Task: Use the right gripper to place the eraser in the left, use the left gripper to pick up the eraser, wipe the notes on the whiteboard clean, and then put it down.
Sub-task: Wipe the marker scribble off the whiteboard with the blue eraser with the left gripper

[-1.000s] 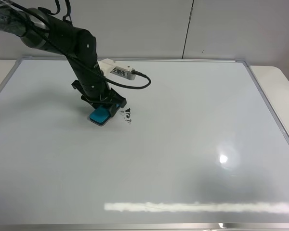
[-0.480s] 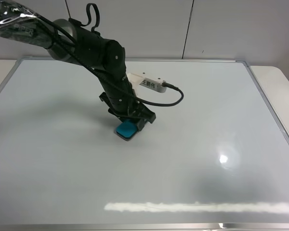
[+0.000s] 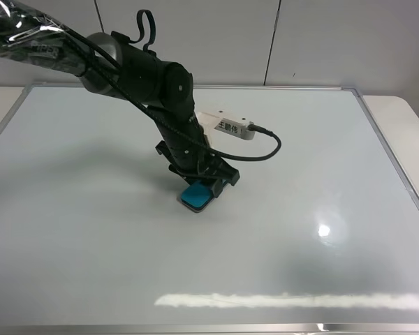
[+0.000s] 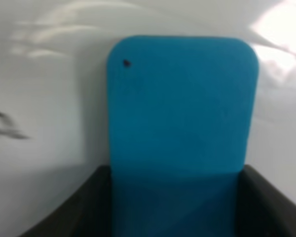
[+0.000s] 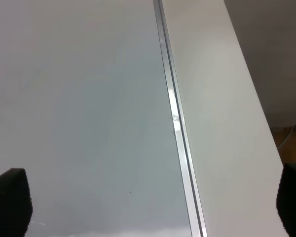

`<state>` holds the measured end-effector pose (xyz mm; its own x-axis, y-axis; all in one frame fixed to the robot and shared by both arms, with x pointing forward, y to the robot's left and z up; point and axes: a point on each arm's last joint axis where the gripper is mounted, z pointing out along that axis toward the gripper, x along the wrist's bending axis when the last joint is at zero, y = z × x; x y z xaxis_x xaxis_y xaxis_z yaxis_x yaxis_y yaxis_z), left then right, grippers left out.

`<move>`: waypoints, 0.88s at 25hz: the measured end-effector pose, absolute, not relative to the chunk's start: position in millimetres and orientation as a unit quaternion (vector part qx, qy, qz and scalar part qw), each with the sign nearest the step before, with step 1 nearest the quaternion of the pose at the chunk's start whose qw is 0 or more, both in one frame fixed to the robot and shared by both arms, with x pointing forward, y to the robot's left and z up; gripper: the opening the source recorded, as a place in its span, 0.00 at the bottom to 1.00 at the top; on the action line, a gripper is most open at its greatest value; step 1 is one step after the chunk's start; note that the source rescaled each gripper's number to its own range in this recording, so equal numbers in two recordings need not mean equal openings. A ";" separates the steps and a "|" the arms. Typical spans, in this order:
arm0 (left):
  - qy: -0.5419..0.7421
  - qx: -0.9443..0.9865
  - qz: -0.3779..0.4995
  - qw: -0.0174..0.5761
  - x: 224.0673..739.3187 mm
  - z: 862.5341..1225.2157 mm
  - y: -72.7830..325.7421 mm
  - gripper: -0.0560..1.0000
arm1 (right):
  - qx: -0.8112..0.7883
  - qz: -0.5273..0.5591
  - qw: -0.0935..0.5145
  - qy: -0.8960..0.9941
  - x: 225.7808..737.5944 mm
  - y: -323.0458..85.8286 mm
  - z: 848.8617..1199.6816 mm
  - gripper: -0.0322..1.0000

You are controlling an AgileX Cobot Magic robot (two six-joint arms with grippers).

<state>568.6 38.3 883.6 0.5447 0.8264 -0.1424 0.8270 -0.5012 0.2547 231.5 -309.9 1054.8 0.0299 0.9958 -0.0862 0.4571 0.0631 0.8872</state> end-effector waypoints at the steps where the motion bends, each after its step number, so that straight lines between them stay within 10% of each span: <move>1: 0.480 0.865 0.004 0.147 573.8 883.7 44.6 0.06 | 0.596 0.337 0.400 0.610 231.5 -309.9 1054.8 1.00; 12: 0.515 0.846 0.040 0.135 640.4 887.7 112.2 0.06 | 0.596 0.337 0.400 0.610 231.5 -309.9 1054.8 1.00; 22: 0.471 0.872 0.039 0.130 625.2 882.8 78.5 0.06 | 0.596 0.337 0.400 0.610 231.5 -309.9 1054.8 1.00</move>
<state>625.2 78.5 882.8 0.5542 0.8306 -0.0551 0.8105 -0.5233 0.2629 231.5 -309.9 1054.8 0.0299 0.9958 -0.0862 0.4571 0.0631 0.8872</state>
